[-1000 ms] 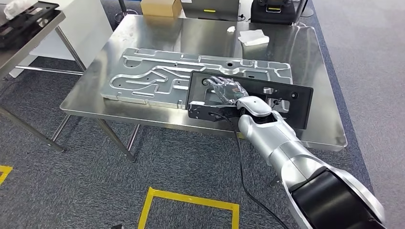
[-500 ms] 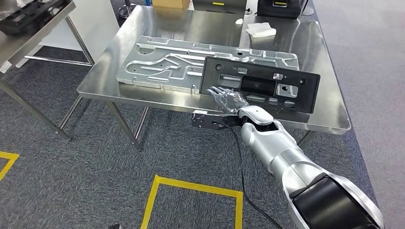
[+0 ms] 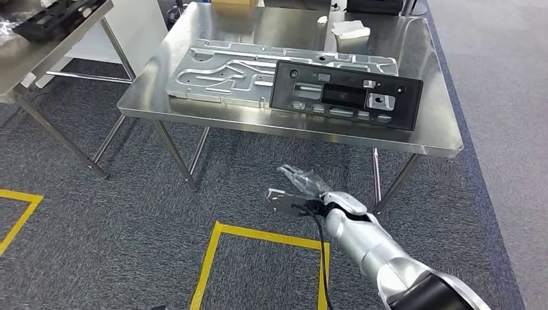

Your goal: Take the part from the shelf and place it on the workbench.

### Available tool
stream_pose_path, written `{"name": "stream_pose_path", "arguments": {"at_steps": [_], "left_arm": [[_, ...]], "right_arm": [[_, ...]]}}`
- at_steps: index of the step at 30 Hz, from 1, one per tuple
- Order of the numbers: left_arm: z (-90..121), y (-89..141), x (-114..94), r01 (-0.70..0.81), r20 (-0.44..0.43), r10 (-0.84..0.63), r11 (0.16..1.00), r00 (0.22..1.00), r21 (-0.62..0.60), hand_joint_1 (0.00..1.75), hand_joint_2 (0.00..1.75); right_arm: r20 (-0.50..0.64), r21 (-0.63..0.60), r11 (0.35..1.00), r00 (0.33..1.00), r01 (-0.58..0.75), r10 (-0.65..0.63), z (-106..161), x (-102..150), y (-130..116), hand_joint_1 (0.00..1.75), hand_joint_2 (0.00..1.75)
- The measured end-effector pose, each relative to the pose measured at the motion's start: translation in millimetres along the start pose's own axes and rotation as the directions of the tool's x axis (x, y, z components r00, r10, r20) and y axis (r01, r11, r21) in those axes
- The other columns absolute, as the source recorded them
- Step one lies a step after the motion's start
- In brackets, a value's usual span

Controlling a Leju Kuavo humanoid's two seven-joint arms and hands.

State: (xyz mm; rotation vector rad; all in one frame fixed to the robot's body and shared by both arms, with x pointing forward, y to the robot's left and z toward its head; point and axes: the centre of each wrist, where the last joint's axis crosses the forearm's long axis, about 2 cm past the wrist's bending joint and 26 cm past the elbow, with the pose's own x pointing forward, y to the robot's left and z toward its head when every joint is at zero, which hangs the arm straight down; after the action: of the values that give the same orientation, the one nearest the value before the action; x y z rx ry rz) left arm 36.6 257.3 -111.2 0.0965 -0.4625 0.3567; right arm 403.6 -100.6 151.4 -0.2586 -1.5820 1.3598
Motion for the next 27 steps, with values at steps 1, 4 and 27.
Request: {"name": "stream_pose_path", "arguments": {"at_steps": [1, 4, 27], "left_arm": [[0, 0, 0, 0.004, -0.002, -0.004, 1.0, 1.0, 0.006, 0.0, 0.0], [0, 0, 0, 0.024, -0.011, -0.024, 0.999, 1.0, 0.02, 0.0, 0.0], [4, -6, -7, 0.158, -0.048, -0.157, 0.987, 0.986, 0.009, 0.0, 0.0]], "right_arm": [[-0.018, 0.007, 0.999, 0.999, 0.05, -0.05, 6, -6, 13, 0.0, 0.0], [-0.122, -0.001, 0.978, 0.971, 0.208, -0.206, 32, -27, 58, 0.0, 0.0], [-0.799, -0.566, 0.635, -0.16, 0.526, -0.58, 320, -102, 286, 0.0, 0.0]]}}
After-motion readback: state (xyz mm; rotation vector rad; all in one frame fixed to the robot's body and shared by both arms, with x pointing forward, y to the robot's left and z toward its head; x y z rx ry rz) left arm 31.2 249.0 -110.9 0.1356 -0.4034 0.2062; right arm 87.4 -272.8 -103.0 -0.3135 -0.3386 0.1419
